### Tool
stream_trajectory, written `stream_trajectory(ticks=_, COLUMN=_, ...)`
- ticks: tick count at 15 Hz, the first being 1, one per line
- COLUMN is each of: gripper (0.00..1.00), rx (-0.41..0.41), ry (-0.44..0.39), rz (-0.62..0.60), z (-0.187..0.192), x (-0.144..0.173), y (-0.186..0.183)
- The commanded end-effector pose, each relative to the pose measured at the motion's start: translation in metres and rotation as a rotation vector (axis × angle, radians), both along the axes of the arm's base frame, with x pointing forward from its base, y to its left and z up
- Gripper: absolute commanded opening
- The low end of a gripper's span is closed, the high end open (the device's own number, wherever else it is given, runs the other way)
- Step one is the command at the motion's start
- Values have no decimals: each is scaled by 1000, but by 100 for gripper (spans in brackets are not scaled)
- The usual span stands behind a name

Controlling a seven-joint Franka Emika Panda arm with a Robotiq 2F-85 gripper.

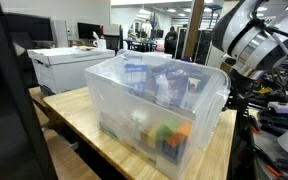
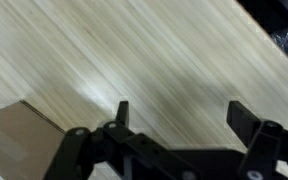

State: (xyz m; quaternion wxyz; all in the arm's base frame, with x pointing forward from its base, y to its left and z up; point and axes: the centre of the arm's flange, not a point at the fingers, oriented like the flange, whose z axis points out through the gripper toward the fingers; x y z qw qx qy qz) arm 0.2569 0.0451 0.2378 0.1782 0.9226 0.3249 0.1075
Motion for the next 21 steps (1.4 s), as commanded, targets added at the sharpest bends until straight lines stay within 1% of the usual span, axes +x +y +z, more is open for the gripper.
stream_trajectory(ticks=1, gripper=100, rx=-139, ry=21, rz=122, z=72, x=0, y=22)
stream_trajectory(ticks=7, gripper=100, rx=-310, ry=33, rz=266, z=69, x=7, y=26)
stream_trajectory(ticks=10, gripper=100, rx=-362, ry=18, rz=294, z=70, x=12, y=23)
stream_trajectory(ticks=12, gripper=100, rx=-369, ry=-1, rz=288, z=73, x=16, y=21)
stream_trajectory(ticks=17, gripper=100, rx=-296, ry=-80, rz=206, z=90, x=25, y=12)
stream_trajectory(ticks=21, gripper=100, rx=-240, ry=-186, rz=183, z=111, x=34, y=10)
